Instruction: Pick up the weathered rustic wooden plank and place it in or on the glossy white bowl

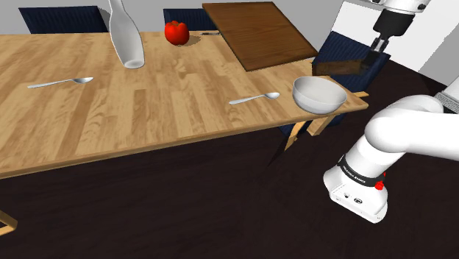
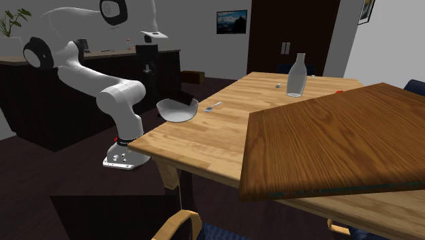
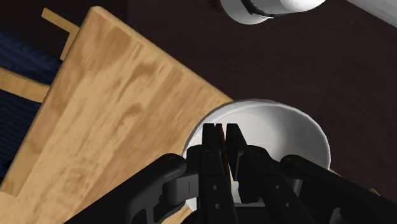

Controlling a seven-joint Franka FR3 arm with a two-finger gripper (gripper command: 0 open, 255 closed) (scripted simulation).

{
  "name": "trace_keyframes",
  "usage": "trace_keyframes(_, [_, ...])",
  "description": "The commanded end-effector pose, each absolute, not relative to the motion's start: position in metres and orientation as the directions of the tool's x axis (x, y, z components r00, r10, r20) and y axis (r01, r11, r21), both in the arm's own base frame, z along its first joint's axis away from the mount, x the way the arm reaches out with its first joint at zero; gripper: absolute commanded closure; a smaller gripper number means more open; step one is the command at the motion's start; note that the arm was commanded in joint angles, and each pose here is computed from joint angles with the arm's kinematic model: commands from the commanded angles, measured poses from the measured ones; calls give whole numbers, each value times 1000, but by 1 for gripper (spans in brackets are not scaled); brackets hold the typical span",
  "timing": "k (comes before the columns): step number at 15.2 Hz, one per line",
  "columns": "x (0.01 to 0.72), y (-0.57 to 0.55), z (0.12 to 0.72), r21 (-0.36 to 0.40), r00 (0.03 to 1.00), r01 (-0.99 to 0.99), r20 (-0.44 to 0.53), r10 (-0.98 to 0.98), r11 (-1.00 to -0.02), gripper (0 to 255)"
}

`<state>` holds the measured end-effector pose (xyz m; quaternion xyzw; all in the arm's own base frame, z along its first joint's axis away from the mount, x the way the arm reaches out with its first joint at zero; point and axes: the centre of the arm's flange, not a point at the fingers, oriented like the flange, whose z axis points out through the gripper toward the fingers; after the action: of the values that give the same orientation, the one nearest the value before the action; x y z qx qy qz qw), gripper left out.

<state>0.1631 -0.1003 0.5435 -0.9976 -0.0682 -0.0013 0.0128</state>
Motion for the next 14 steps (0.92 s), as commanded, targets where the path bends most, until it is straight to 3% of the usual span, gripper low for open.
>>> trace_keyframes(1, [150,-101,538,-26,991,136,3,136,-990,255])
trace_keyframes(14, [150,-101,480,-26,991,136,3,136,-990,255])
